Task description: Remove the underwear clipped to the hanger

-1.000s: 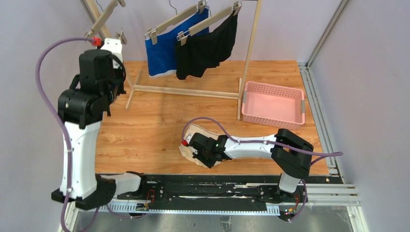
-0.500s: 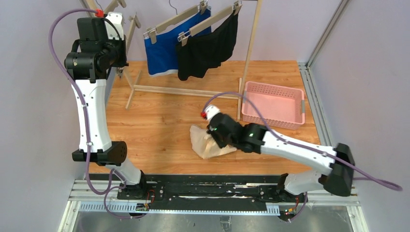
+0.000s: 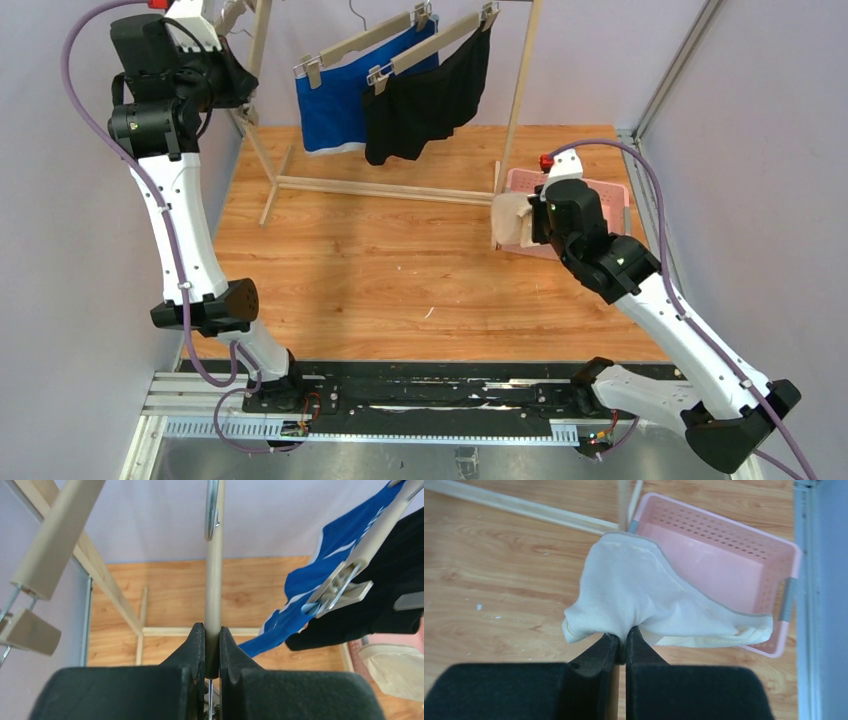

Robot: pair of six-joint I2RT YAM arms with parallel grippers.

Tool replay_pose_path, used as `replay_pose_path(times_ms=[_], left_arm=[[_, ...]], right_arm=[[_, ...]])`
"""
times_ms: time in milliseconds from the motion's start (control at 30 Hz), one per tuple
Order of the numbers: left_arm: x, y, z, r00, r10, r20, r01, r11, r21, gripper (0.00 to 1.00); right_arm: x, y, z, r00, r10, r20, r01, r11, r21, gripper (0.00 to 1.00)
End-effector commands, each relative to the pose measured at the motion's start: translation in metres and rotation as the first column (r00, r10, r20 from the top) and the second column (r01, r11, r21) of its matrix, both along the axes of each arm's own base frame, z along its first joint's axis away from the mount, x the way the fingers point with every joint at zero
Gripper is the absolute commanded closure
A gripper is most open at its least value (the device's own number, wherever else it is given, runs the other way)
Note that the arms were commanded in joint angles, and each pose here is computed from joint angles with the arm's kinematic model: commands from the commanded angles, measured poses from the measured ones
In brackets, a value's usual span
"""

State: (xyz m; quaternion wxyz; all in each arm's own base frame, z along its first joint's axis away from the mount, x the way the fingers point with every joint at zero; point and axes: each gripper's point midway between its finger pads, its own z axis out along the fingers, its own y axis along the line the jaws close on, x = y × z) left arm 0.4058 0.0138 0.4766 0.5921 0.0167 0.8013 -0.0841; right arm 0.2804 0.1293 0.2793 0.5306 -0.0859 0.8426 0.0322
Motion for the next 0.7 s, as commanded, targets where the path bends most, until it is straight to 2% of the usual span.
replay_pose_path(times_ms=[0, 300, 667], left_arm=[[0.010, -0.005, 0.050, 0.981, -0.046, 0.188, 0.063, 0.995, -0.084, 1.00], [0.027, 0.003, 0.059, 0.969, -0.046, 0.241, 0.078, 0.989, -0.126, 1.00], [0.052, 0.011, 0.035, 0.979, -0.049, 0.197, 0.073, 0.991, -0.116, 1.00]], right_arm=[[0.015, -0.044, 0.013, 0.982, -0.172, 0.073, 0.178, 0.980, -0.084, 0.99], [0.032, -0.106, 0.008, 0.924, -0.366, 0.114, 0.373, 0.927, -0.044, 1.00], [0.033, -0.130, -0.013, 0.906, -0.415, 0.085, 0.419, 0.907, -0.044, 0.99]])
